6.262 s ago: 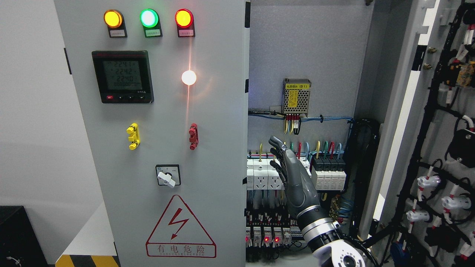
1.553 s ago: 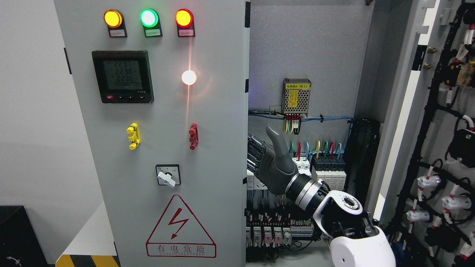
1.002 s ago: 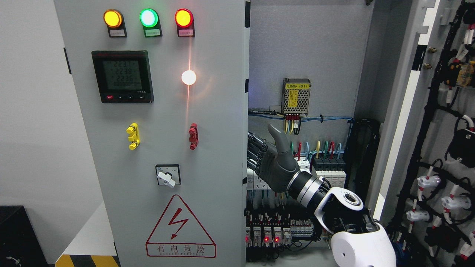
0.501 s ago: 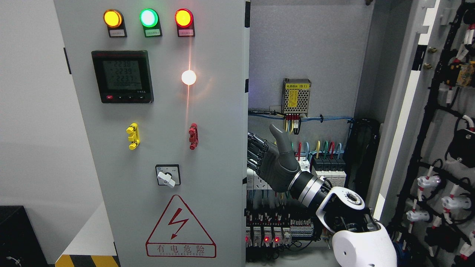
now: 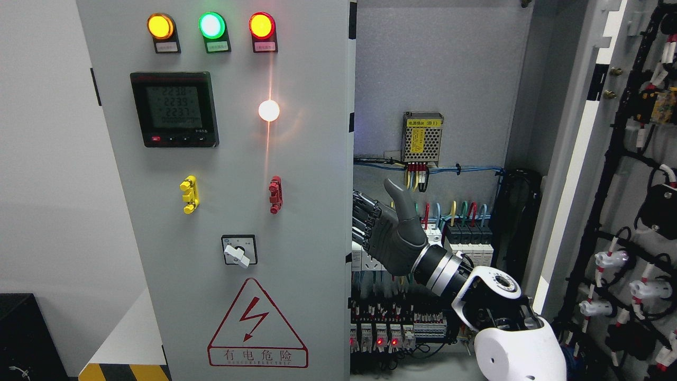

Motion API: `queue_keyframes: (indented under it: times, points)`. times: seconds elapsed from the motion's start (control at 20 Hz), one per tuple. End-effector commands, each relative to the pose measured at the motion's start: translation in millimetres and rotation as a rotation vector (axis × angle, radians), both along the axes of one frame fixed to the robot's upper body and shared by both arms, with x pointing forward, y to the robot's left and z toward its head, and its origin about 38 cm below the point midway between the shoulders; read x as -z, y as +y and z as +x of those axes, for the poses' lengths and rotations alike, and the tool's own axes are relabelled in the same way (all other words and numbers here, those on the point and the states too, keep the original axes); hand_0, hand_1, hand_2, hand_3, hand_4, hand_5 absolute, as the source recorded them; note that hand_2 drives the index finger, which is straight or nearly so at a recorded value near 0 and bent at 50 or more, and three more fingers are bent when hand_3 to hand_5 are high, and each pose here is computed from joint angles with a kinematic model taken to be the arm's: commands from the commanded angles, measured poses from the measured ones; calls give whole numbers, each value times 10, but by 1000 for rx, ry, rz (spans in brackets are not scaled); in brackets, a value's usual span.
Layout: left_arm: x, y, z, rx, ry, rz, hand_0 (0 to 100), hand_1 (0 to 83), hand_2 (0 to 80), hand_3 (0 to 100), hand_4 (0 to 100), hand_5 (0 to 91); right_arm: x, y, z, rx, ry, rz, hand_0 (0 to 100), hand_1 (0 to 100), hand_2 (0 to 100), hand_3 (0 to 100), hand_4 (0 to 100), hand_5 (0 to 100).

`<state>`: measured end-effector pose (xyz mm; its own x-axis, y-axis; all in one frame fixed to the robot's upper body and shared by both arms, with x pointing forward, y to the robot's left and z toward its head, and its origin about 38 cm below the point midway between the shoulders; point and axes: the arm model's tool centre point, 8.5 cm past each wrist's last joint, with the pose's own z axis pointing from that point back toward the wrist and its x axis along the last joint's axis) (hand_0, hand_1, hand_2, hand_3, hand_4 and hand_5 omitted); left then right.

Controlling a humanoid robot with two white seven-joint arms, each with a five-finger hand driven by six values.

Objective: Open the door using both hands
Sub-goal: 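Hold the right hand against the light panel's inner edge, then push the light panel door's inner edge outward with the right hand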

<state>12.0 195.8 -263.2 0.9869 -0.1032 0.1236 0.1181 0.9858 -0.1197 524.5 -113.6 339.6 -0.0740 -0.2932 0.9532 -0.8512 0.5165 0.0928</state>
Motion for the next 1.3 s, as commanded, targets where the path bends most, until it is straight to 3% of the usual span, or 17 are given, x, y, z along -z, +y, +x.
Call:
queue_keyframes:
  times: [0.0, 0.7, 1.25]
  points:
    - [0, 4, -149, -2, 26, 1, 0, 0, 0, 0, 0, 0, -13, -35, -3, -16, -5, -10, 0, 0, 0, 0, 0, 0]
    - [0, 4, -149, -2, 26, 1, 0, 0, 0, 0, 0, 0, -3, -19, -59, -69, -22, -14, 0, 0, 0, 0, 0, 0]
    - [0, 4, -149, -2, 26, 1, 0, 0, 0, 0, 0, 0, 36, -58, -316, -181, -88, -33, 0, 0, 0, 0, 0, 0]
